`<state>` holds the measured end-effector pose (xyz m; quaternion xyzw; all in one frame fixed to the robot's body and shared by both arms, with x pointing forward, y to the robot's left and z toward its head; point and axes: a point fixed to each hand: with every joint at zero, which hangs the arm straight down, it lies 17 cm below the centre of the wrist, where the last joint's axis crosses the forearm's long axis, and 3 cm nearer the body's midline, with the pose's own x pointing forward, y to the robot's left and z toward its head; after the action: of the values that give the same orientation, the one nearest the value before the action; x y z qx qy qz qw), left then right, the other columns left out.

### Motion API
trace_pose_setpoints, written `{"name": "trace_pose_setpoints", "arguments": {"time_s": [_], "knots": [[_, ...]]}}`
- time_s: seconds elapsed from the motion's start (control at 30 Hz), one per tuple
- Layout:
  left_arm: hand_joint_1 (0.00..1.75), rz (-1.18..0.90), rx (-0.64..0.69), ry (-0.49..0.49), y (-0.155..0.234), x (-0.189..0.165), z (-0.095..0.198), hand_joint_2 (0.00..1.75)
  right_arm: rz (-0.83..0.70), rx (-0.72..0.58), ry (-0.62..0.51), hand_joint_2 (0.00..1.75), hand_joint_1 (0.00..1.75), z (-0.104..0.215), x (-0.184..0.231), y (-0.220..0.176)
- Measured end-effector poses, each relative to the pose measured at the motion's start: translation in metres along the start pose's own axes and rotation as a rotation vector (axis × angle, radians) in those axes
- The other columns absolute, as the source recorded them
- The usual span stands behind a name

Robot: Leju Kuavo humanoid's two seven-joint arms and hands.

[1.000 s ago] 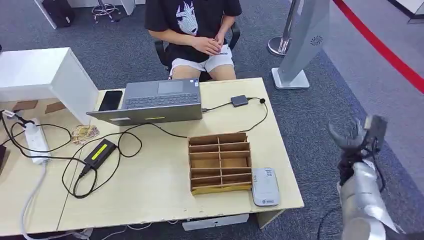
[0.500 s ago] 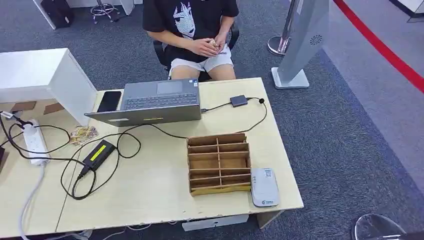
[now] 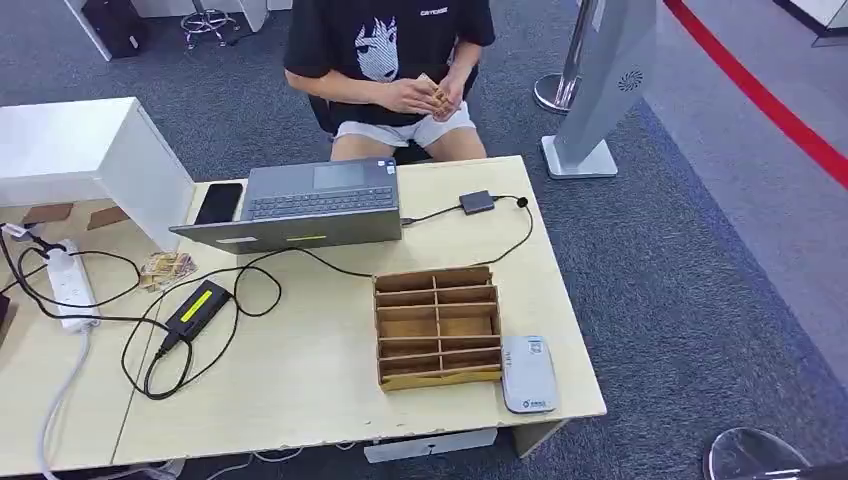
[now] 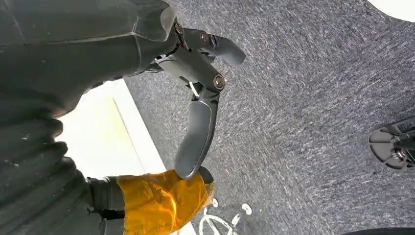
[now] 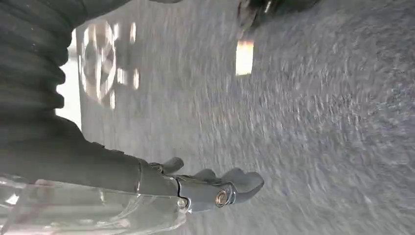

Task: Pass the card to the sensor for recognition and then transmit it.

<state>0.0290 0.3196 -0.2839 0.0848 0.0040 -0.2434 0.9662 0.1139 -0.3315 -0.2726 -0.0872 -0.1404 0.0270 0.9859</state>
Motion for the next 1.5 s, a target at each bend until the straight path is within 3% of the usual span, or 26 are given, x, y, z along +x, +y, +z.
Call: {"name": "trace_pose_setpoints", "arguments": {"time_s": [0.07, 0.1, 0.13, 0.17, 0.2, 0.23, 0.27, 0.37, 0.53, 0.67, 0.73, 0.77, 0.8, 0.83, 1.37, 1.4, 1.43, 1.47, 1.5], "knots": [[0.0, -0.001, -0.001, -0.002, 0.0, 0.001, 0.0, 1.75, 0.196, 0.049, -0.027, 1.75, 1.55, 0.001, 0.008, 0.016], [0.0, -0.001, -0.002, -0.004, 0.0, 0.003, 0.0, 1.75, 0.255, 0.07, -0.037, 1.75, 1.71, 0.002, 0.012, 0.022], [0.0, -0.001, -0.002, -0.005, 0.001, 0.003, 0.0, 1.75, 0.302, 0.087, -0.045, 1.75, 1.71, 0.003, 0.015, 0.029], [1.24, -0.001, -0.004, -0.006, 0.001, 0.004, 0.0, 1.75, 0.33, 0.099, -0.048, 1.75, 1.73, 0.003, 0.016, 0.033], [1.59, -0.002, -0.007, -0.007, 0.0, 0.004, 0.0, 1.75, 0.364, 0.124, -0.051, 1.75, 1.68, 0.005, 0.017, 0.042], [1.69, -0.003, -0.01, -0.009, 0.0, 0.004, 0.0, 1.75, 0.394, 0.142, -0.045, 1.75, 1.64, 0.006, 0.014, 0.048], [1.73, -0.004, -0.013, -0.013, -0.001, 0.005, 0.001, 1.75, 0.428, 0.16, -0.031, 1.75, 1.71, 0.008, 0.009, 0.053], [1.69, -0.004, -0.02, -0.016, -0.002, 0.005, 0.001, 1.75, 0.47, 0.152, 0.044, 1.75, 1.75, 0.009, -0.014, 0.051], [1.73, -0.004, -0.022, -0.017, -0.003, 0.006, 0.001, 1.75, 0.493, 0.139, 0.148, 1.75, 1.64, 0.013, -0.046, 0.045], [1.69, -0.005, -0.025, -0.017, -0.004, 0.007, 0.001, 1.75, 0.541, 0.156, 0.136, 1.75, 1.57, 0.014, -0.049, 0.049], [1.52, -0.005, -0.027, -0.017, -0.004, 0.007, 0.001, 1.75, 0.553, 0.148, 0.094, 1.75, 1.31, 0.013, -0.042, 0.05], [1.52, -0.005, -0.026, -0.017, -0.004, 0.007, 0.001, 1.75, 0.557, 0.145, 0.077, 1.75, 1.31, 0.012, -0.039, 0.051], [0.89, -0.005, -0.026, -0.017, -0.004, 0.007, 0.001, 1.75, 0.557, 0.143, 0.066, 1.75, 0.07, 0.012, -0.036, 0.053], [0.0, -0.005, -0.024, -0.017, -0.003, 0.007, 0.001, 1.75, 0.558, 0.14, 0.055, 1.75, 0.0, 0.012, -0.034, 0.054], [0.0, 0.001, -0.012, 0.002, -0.004, 0.005, 0.001, 1.75, 0.628, 0.088, 0.109, 1.75, 0.0, 0.011, -0.044, 0.045], [0.03, 0.003, -0.012, 0.002, -0.004, 0.005, 0.001, 1.75, 0.634, 0.088, 0.103, 1.75, 1.43, 0.011, -0.043, 0.045], [0.79, 0.005, -0.013, 0.002, -0.005, 0.006, 0.001, 1.75, 0.638, 0.09, 0.097, 1.75, 1.75, 0.011, -0.042, 0.046], [1.59, 0.005, -0.014, 0.002, -0.005, 0.006, 0.001, 1.75, 0.639, 0.096, 0.086, 1.75, 1.75, 0.011, -0.04, 0.048], [1.59, 0.006, -0.015, 0.002, -0.006, 0.006, 0.001, 1.75, 0.639, 0.102, 0.081, 1.75, 1.75, 0.012, -0.04, 0.05]]}}
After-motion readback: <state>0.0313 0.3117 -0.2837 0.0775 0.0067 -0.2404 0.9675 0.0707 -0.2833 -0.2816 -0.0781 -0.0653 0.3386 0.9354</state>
